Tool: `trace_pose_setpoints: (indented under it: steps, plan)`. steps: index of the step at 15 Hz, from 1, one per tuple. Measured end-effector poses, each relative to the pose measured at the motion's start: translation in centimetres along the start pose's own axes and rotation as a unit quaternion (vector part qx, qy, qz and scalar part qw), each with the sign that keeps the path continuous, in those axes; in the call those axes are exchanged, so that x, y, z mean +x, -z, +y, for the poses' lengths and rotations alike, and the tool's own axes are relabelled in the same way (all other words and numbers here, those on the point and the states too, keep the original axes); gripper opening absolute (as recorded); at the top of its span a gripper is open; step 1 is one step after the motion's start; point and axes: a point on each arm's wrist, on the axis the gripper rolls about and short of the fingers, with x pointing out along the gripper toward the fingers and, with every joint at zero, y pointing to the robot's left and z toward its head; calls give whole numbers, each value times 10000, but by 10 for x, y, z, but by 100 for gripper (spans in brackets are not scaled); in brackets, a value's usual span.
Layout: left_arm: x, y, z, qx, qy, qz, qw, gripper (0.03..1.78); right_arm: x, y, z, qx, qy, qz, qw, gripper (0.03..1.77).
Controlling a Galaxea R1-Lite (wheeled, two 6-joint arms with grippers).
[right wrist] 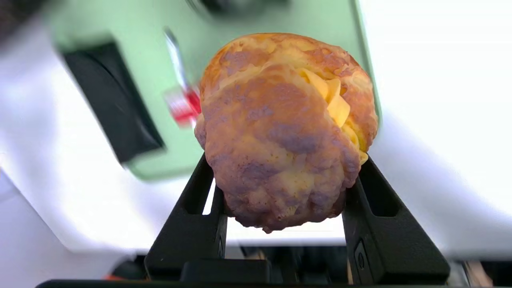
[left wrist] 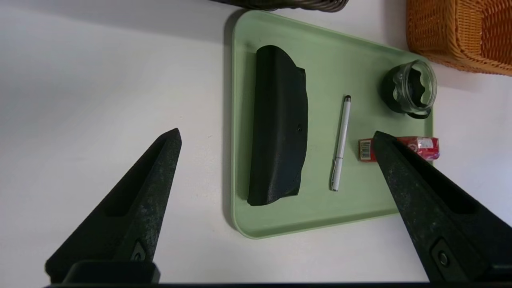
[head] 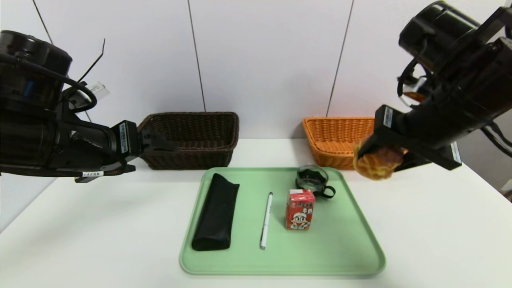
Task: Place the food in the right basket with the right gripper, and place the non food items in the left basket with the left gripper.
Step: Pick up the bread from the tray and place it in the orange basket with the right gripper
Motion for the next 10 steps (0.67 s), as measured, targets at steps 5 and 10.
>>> trace_pose_setpoints:
  steps: [5, 10]
  plan:
    - [11, -16, -9, -490, 316, -517, 9970, 169, 7, -56, -14, -6, -276, -1309, 9910, 79]
    - [20, -18, -8, -500, 288, -479, 9972, 169, 34, -100, -25, -405, -434, -1831, 9813, 79]
